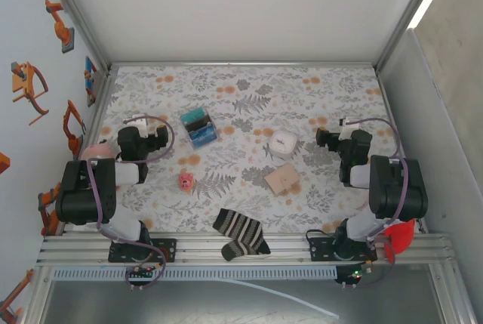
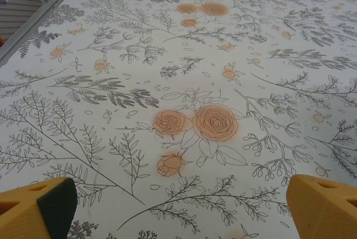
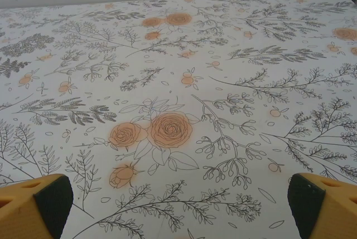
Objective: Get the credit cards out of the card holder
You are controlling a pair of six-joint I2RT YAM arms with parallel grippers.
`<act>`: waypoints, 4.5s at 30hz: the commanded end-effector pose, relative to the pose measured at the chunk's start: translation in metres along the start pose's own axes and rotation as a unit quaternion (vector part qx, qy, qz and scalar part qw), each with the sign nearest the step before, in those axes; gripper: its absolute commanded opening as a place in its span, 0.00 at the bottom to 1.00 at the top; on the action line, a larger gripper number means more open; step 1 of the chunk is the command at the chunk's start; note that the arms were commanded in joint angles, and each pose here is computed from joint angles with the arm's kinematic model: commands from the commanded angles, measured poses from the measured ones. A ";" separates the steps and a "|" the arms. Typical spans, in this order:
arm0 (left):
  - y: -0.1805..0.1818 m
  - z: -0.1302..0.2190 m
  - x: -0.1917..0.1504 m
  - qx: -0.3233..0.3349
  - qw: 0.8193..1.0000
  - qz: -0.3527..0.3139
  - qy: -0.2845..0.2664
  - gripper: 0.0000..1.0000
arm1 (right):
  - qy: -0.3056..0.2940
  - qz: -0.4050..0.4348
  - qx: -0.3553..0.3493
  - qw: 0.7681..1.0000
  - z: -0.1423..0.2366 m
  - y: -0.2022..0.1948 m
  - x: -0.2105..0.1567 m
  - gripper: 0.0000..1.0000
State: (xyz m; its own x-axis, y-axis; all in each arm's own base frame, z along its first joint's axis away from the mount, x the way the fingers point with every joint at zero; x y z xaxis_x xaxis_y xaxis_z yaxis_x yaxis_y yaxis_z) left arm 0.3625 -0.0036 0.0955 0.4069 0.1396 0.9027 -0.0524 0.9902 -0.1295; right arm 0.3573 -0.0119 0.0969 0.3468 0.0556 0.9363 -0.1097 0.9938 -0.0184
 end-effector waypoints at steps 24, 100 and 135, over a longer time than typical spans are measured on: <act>0.000 0.004 0.002 -0.005 1.000 -0.005 -0.002 0.97 | -0.014 -0.006 0.001 1.000 0.005 -0.001 0.007 0.99; -0.037 0.140 0.080 -0.056 0.979 0.174 -0.087 0.97 | 0.306 -0.143 -0.090 0.937 0.132 0.149 -0.014 1.00; -0.057 0.121 0.069 -0.100 0.979 0.177 -0.024 0.97 | 0.306 -0.233 -0.134 0.914 0.113 0.194 -0.059 1.00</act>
State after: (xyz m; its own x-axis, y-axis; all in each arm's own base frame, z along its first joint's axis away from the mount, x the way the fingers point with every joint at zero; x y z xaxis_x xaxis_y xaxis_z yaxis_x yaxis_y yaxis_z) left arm 0.2789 -0.0439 0.1990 0.3649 0.4670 0.8055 -0.0402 0.8722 -0.4875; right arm 0.2095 0.1734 0.0814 0.8009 -0.3846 0.4589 0.3348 0.9231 0.1893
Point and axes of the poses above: each hand's point on the last joint's axis, 136 mm out from that joint toward the fingers, its own z axis back along the fingers, its own y axis along the line the jaws close on, x = y × z, the point moved 4 cm from there along z, back along the fingers, and after that the axes turned 6 degrees about z, right-handed, at the moved point
